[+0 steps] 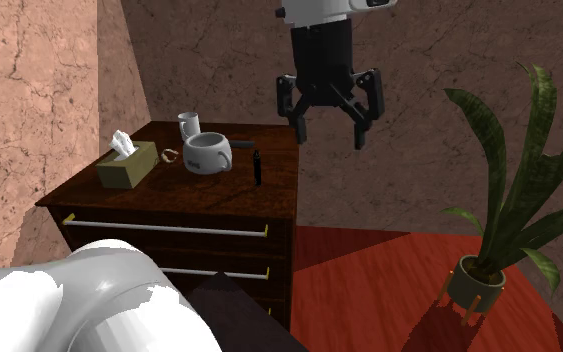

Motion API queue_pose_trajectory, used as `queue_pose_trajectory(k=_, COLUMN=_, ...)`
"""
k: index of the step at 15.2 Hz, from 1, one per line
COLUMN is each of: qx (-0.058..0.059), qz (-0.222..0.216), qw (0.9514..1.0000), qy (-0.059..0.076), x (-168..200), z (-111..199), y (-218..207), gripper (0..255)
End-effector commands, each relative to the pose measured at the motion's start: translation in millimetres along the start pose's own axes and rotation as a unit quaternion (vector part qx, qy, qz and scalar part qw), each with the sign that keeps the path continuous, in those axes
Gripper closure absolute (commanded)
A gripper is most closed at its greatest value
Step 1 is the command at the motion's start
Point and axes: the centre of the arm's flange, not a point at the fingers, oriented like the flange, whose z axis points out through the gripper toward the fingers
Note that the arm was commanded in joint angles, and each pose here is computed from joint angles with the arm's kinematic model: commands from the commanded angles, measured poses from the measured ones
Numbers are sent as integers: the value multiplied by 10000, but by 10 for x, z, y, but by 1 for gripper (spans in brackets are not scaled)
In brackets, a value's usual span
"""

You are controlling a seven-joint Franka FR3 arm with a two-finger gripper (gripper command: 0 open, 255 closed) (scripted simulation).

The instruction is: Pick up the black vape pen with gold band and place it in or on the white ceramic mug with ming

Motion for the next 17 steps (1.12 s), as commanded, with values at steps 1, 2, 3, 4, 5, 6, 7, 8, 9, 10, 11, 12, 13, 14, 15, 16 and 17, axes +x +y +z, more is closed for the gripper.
queue_pose_trajectory(k=1, qx=0, qz=0, qw=10000, qy=0, x=0, z=0, y=0, gripper=0)
queue_pose_trajectory(k=2, qx=30, qz=-16, qw=10000, qy=19, x=62, z=54, y=-90, gripper=0)
queue_pose_trajectory(k=3, qx=60, qz=-31, qw=10000, qy=38, x=124, z=107, y=-181, gripper=0)
queue_pose_trajectory(k=4, qx=91, qz=-47, qw=9999, qy=56, x=186, z=160, y=-272, gripper=0)
queue_pose_trajectory(k=5, qx=121, qz=-63, qw=9999, qy=75, x=248, z=211, y=-364, gripper=0)
queue_pose_trajectory(k=6, qx=151, qz=-78, qw=9998, qy=94, x=309, z=262, y=-456, gripper=0)
queue_pose_trajectory(k=7, qx=181, qz=-94, qw=9997, qy=113, x=371, z=312, y=-549, gripper=0)
queue_pose_trajectory(k=8, qx=211, qz=-110, qw=9996, qy=131, x=432, z=361, y=-642, gripper=0)
queue_pose_trajectory(k=9, qx=242, qz=-125, qw=9995, qy=150, x=494, z=410, y=-736, gripper=0)
queue_pose_trajectory(k=10, qx=272, qz=-141, qw=9994, qy=169, x=555, z=457, y=-830, gripper=0)
queue_pose_trajectory(k=11, qx=302, qz=-156, qw=9992, qy=187, x=616, z=504, y=-925, gripper=0)
queue_pose_trajectory(k=12, qx=332, qz=-172, qw=9991, qy=206, x=677, z=550, y=-1020, gripper=0)
queue_pose_trajectory(k=13, qx=362, qz=-188, qw=9989, qy=225, x=738, z=596, y=-1116, gripper=0)
queue_pose_trajectory(k=14, qx=392, qz=-203, qw=9987, qy=244, x=799, z=640, y=-1212, gripper=0)
queue_pose_trajectory(k=15, qx=423, qz=-219, qw=9985, qy=262, x=859, z=684, y=-1308, gripper=0)
queue_pose_trajectory(k=16, qx=453, qz=-235, qw=9983, qy=281, x=920, z=726, y=-1405, gripper=0)
queue_pose_trajectory(k=17, qx=483, qz=-250, qw=9981, qy=300, x=980, z=768, y=-1503, gripper=0)
